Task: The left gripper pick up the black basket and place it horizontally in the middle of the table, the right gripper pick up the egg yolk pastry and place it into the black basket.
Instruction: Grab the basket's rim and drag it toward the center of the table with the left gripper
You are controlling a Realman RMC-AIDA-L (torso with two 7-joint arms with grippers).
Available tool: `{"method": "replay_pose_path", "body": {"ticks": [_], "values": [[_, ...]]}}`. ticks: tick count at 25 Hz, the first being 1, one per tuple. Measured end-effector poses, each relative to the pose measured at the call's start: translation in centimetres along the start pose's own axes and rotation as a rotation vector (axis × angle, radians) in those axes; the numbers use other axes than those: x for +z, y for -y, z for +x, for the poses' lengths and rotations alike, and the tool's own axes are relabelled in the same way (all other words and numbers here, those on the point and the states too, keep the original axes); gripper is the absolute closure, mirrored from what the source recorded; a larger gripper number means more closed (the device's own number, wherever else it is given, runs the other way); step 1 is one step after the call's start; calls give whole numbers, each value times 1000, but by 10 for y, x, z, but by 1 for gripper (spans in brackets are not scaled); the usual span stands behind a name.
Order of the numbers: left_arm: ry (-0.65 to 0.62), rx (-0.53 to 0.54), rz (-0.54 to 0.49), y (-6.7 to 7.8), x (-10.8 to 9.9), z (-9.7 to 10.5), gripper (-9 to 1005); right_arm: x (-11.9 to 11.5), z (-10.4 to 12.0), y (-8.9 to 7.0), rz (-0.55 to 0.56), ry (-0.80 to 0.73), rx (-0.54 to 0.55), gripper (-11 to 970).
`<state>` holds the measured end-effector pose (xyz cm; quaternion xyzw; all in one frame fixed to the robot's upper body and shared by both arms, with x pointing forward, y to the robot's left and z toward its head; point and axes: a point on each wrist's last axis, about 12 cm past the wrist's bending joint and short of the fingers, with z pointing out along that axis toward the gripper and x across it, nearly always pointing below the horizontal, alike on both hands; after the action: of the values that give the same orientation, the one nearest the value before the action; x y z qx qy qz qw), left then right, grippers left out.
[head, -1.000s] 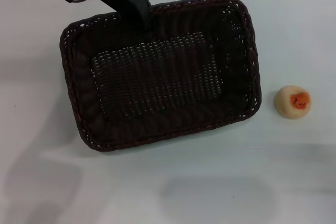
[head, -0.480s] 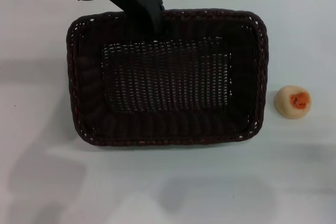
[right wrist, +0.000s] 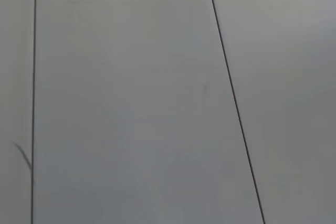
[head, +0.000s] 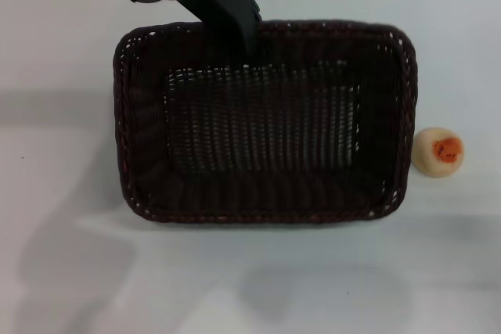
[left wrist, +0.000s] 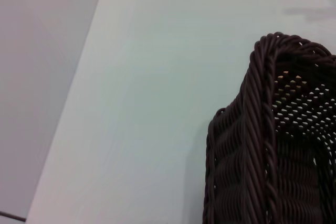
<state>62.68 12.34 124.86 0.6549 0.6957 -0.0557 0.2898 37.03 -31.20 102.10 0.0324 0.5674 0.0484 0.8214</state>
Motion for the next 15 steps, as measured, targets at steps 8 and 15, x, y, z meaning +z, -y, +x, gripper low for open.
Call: {"method": "replay_pose_path", "body": {"ticks": [8,15], "values": [[-43,5,48,3,25,0,829,0,0,-1,-9,1,2,233],[-69,9,70,3,38,-3,830,2,0,-2,-15,3,4,240]]}}
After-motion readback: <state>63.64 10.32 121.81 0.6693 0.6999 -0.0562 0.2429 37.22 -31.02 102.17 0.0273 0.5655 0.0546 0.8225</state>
